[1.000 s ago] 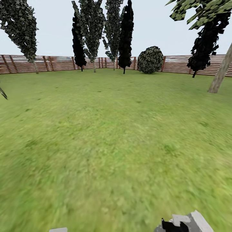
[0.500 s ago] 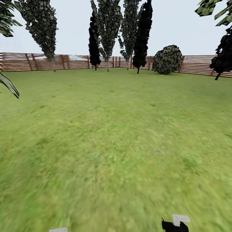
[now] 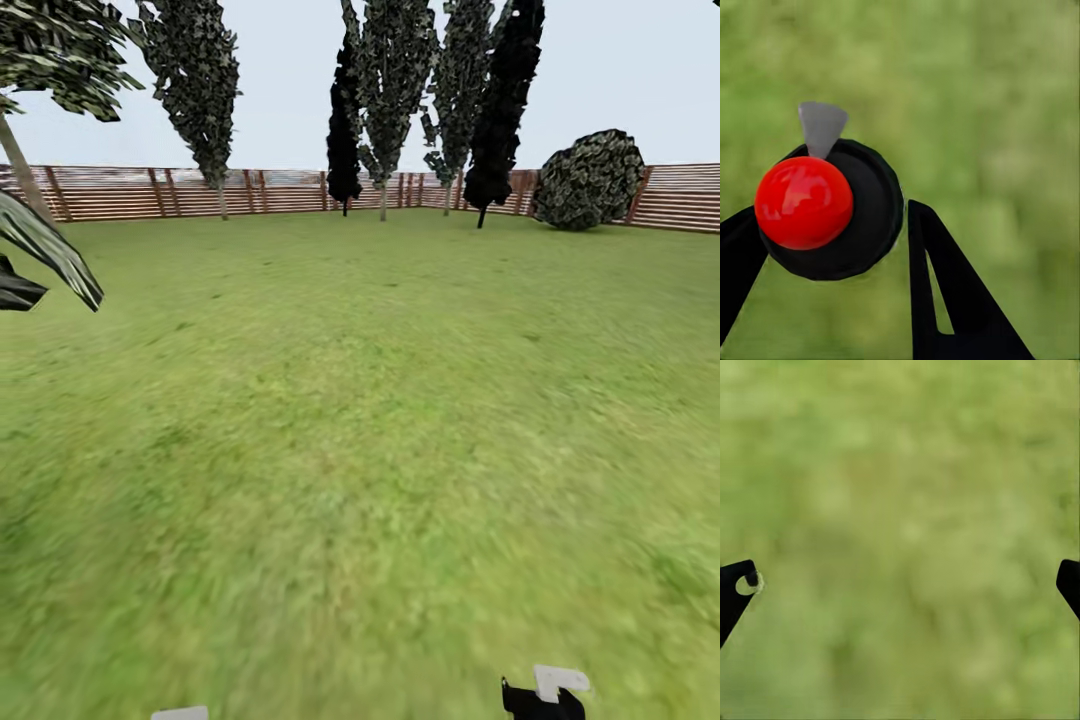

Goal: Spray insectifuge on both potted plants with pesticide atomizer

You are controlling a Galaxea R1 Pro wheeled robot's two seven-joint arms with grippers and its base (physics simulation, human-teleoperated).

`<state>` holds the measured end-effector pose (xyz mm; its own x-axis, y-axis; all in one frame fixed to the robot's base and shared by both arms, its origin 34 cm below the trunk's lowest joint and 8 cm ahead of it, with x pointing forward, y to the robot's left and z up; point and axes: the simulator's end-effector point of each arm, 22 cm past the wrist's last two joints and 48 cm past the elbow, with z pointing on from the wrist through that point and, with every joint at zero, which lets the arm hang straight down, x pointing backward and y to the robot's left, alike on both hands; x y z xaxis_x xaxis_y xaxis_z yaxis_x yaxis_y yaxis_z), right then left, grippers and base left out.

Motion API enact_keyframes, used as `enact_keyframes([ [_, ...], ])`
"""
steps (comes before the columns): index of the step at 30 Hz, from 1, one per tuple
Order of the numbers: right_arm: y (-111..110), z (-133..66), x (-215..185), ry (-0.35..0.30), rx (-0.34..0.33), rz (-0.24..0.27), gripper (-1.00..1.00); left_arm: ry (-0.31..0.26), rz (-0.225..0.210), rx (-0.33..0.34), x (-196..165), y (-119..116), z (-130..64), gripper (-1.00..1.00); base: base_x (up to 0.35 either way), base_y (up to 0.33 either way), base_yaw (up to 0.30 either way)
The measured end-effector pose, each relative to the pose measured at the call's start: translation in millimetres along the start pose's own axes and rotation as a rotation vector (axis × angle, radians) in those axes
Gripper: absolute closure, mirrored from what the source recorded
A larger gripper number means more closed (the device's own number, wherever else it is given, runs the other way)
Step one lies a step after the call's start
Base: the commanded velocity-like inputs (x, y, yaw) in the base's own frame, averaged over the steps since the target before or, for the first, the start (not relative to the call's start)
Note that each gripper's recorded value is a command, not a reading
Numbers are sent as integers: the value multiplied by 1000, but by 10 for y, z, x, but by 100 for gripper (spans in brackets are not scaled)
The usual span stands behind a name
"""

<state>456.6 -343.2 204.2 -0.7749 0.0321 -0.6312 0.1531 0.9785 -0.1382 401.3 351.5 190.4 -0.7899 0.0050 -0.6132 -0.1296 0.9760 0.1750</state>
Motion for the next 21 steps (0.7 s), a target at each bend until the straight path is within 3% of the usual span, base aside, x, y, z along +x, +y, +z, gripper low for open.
enact_keyframes([
  [13, -2, 0, 1, 0, 1, 2, -100, 1, 0, 0, 6, 0, -2, 100, 340, 0, 261],
  [21, -3, -1, 2, 0, 1, 1, -100, 1, 0, 0, 4, -1, -1, 100, 340, 0, 38],
])
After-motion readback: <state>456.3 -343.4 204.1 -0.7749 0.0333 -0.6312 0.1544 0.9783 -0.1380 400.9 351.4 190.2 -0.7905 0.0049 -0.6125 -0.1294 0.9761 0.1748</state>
